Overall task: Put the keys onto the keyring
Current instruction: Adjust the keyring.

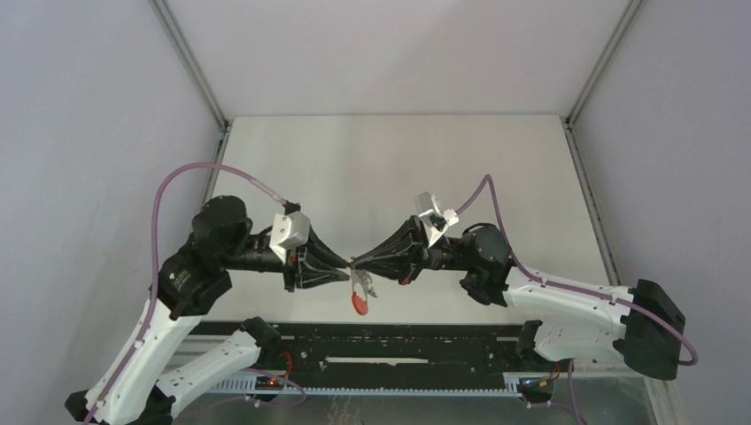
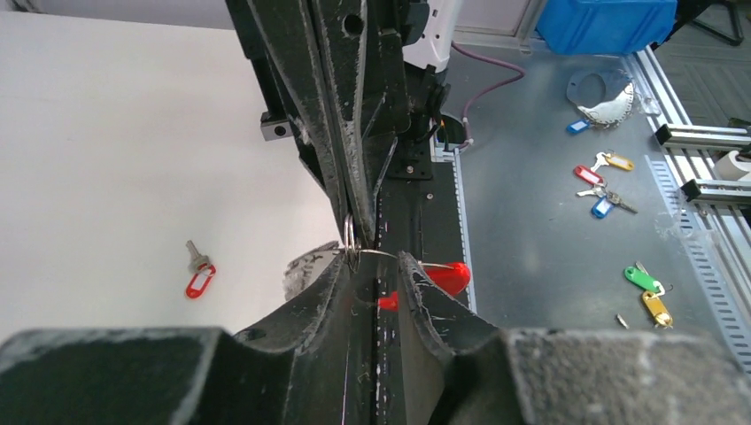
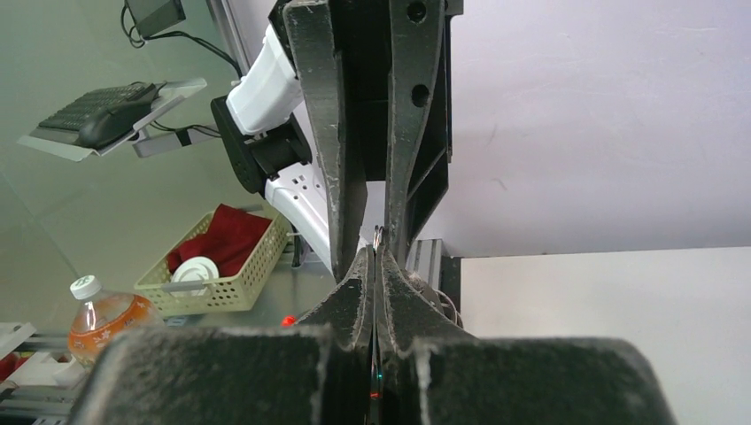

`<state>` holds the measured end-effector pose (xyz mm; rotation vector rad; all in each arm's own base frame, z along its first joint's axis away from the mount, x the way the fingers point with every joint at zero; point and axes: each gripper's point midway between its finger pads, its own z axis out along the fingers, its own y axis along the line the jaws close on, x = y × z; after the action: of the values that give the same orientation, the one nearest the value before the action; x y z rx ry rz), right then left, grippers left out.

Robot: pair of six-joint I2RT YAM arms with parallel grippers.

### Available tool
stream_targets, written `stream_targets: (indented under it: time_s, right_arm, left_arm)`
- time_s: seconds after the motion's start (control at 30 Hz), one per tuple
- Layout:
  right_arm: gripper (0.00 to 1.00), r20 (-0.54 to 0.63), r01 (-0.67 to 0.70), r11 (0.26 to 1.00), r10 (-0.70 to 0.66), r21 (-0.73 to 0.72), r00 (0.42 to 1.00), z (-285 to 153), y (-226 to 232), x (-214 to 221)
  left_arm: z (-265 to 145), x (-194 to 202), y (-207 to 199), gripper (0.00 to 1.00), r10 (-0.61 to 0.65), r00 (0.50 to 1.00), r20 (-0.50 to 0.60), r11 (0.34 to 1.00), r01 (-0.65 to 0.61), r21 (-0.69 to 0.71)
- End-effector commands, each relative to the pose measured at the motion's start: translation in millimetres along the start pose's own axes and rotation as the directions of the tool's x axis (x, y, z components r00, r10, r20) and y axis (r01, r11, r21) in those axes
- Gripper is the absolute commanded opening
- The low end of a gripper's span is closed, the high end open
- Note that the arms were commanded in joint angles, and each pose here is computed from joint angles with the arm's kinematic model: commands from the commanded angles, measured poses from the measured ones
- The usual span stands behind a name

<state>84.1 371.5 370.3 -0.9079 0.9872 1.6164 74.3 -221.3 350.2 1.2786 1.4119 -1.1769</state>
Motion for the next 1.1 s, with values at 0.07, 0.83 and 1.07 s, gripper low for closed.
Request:
stream_targets:
  time_s: [0.07, 0.83, 1.07]
  right_arm:
    - [0.00, 0.049, 0.008, 0.999, -0.006, -0.036, 0.999, 4, 9, -10]
    - [0.52, -0.242, 0.037, 0.999, -0.027, 0.038, 0.970, -9, 1, 2]
    - [0.57, -0.500, 0.064, 0.997, -0.036, 0.039, 0.865, -21, -9, 12]
  left_arm:
    - [-2, -4, -14, 0.35, 0.024, 0.999, 0.032, 0.997, -0.026, 0.068]
    - [-7, 18, 13, 0.00, 0.095, 0.993, -0.065, 0.993, -0.099, -0.071]
    - [-7, 32, 10, 0.00, 0.123, 0.981, -0.149, 0.992, -0.127, -0.014]
